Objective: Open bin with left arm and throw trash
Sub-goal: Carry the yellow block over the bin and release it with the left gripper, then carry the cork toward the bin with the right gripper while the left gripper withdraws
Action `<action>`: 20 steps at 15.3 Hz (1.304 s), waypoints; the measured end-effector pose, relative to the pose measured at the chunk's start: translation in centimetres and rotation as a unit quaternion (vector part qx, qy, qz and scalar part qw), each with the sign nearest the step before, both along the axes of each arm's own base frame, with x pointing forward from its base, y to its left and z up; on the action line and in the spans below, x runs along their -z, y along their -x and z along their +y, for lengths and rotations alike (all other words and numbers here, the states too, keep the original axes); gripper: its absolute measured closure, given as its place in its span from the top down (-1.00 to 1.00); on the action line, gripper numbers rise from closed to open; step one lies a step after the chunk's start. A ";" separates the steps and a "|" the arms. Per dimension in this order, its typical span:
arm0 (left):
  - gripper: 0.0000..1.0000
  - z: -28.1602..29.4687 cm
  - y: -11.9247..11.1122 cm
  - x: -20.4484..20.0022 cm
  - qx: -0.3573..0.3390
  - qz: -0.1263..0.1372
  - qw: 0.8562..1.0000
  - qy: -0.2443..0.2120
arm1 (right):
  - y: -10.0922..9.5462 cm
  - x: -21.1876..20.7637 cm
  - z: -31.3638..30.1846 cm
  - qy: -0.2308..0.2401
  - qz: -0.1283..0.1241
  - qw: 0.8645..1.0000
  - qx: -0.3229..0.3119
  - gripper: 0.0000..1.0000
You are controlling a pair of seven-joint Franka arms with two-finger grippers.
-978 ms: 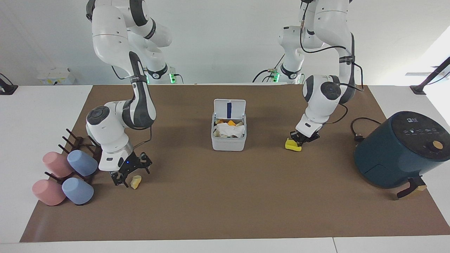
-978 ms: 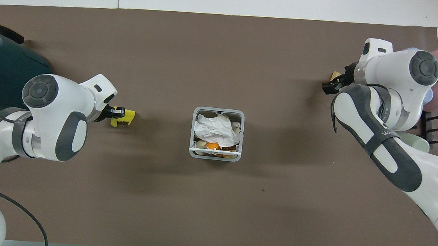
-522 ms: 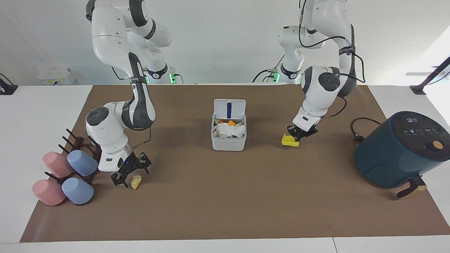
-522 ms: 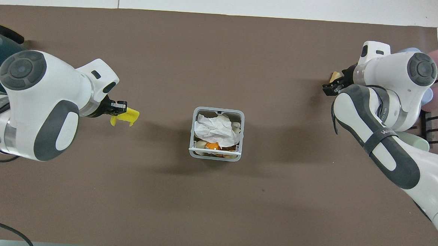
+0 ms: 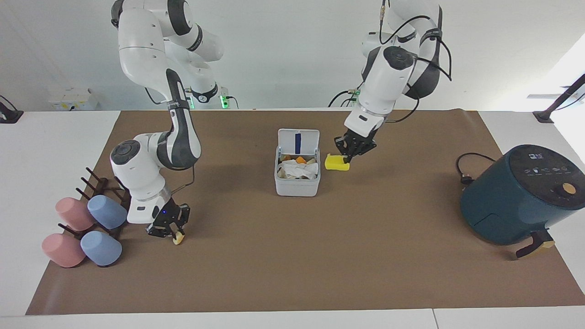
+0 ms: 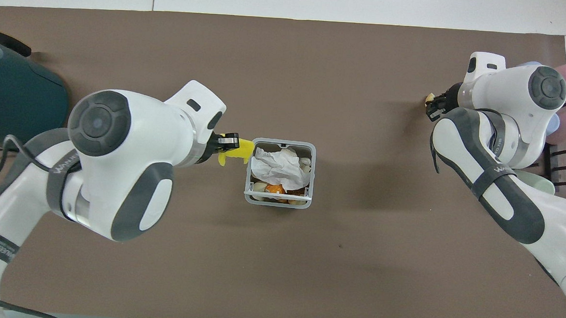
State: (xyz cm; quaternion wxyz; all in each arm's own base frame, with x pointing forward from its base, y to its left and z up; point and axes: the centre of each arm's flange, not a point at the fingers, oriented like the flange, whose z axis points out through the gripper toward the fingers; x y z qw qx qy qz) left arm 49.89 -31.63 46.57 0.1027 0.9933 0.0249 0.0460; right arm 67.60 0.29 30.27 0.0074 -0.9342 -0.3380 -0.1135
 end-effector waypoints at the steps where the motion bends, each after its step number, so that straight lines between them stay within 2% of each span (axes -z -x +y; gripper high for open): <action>1: -0.97 -1.6 0.3 0.8 -0.007 -0.004 1.000 0.006 | -0.2 -0.6 0.2 -0.002 0.006 1.000 0.000 -0.83; 3: -0.97 -4.0 0.9 2.7 -0.014 -0.004 1.000 0.012 | -0.7 -2.4 1.2 -0.013 0.026 0.999 0.016 -0.83; 5: -0.97 -5.2 1.5 4.4 -0.012 0.004 1.000 0.008 | -0.5 -4.5 3.6 -0.027 0.058 0.996 0.061 -0.88; 8: -0.97 -6.0 2.1 5.7 -0.006 0.010 1.000 0.004 | 1.0 -7.8 7.7 -0.035 0.105 0.983 0.147 -0.88; 12: -0.96 -7.5 3.4 7.2 -0.012 0.009 1.000 0.007 | 3.1 -11.3 11.9 -0.036 0.134 0.964 0.229 -0.88; 13: -0.84 -7.5 3.4 7.1 -0.013 0.010 1.000 0.007 | 3.5 -11.8 12.5 -0.036 0.139 0.959 0.245 -0.88; 15: -0.45 -7.2 3.4 6.0 -0.015 0.014 1.000 0.005 | 4.2 -12.3 14.1 -0.040 0.148 0.949 0.276 -0.88; 18: 0.17 -5.9 4.1 1.4 -0.013 0.027 1.000 -0.003 | 4.6 -12.6 15.6 -0.047 0.155 0.940 0.301 -0.88; 19: 0.37 -5.0 4.4 -0.5 -0.015 0.029 0.999 -0.004 | 4.8 -12.6 16.2 -0.058 0.163 0.933 0.317 -0.88; 20: 0.59 -3.7 4.6 -2.3 -0.021 0.032 0.999 -0.005 | 4.9 -12.7 16.8 -0.075 0.175 0.918 0.346 -0.88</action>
